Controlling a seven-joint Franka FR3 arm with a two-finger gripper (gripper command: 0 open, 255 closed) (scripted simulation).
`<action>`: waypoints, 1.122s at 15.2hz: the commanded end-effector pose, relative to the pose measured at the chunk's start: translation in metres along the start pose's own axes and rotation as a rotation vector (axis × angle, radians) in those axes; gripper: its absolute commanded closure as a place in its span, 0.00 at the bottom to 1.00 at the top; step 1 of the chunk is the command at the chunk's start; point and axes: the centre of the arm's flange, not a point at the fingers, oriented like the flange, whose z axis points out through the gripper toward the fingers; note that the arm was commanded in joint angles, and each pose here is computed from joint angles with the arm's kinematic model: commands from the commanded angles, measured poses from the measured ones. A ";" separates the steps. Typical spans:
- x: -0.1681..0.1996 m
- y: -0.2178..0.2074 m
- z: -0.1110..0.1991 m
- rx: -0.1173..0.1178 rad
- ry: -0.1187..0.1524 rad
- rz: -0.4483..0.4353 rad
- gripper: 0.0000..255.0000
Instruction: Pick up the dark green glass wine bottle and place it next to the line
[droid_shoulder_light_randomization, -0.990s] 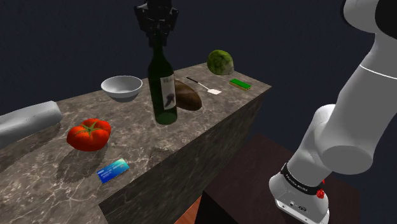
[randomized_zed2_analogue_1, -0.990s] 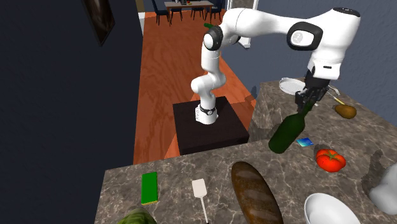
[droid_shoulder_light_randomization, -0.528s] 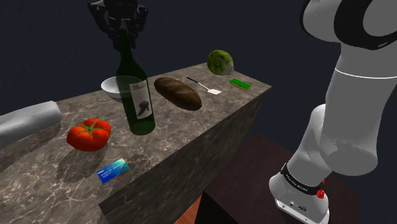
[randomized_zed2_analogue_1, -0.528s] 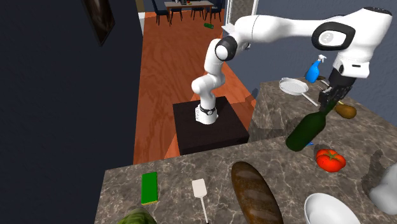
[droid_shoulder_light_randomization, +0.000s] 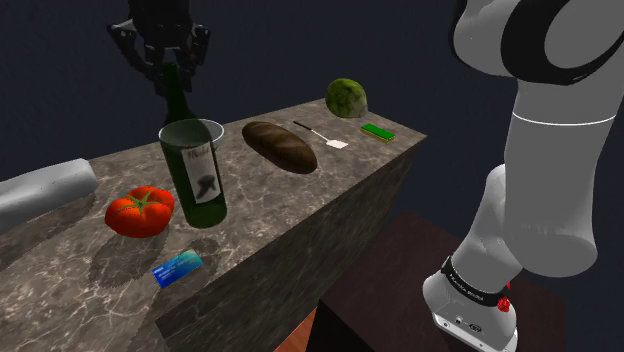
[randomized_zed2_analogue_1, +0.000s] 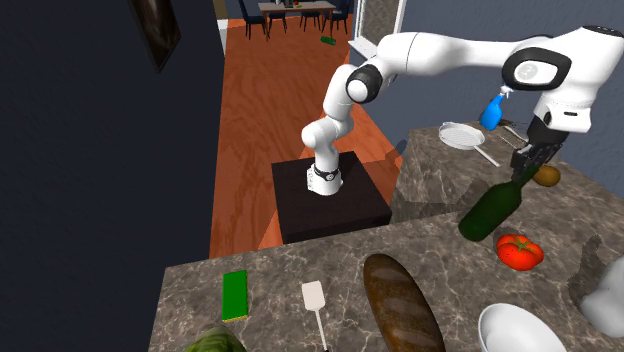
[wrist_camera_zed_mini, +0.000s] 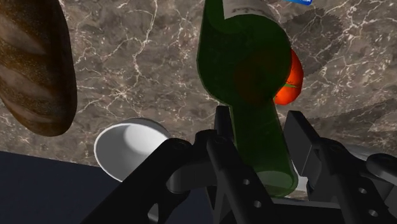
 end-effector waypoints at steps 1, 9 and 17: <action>-0.001 0.000 0.011 0.001 0.001 0.000 1.00; -0.003 0.000 0.033 0.001 0.001 0.000 1.00; -0.003 0.000 0.033 0.001 0.001 0.000 0.00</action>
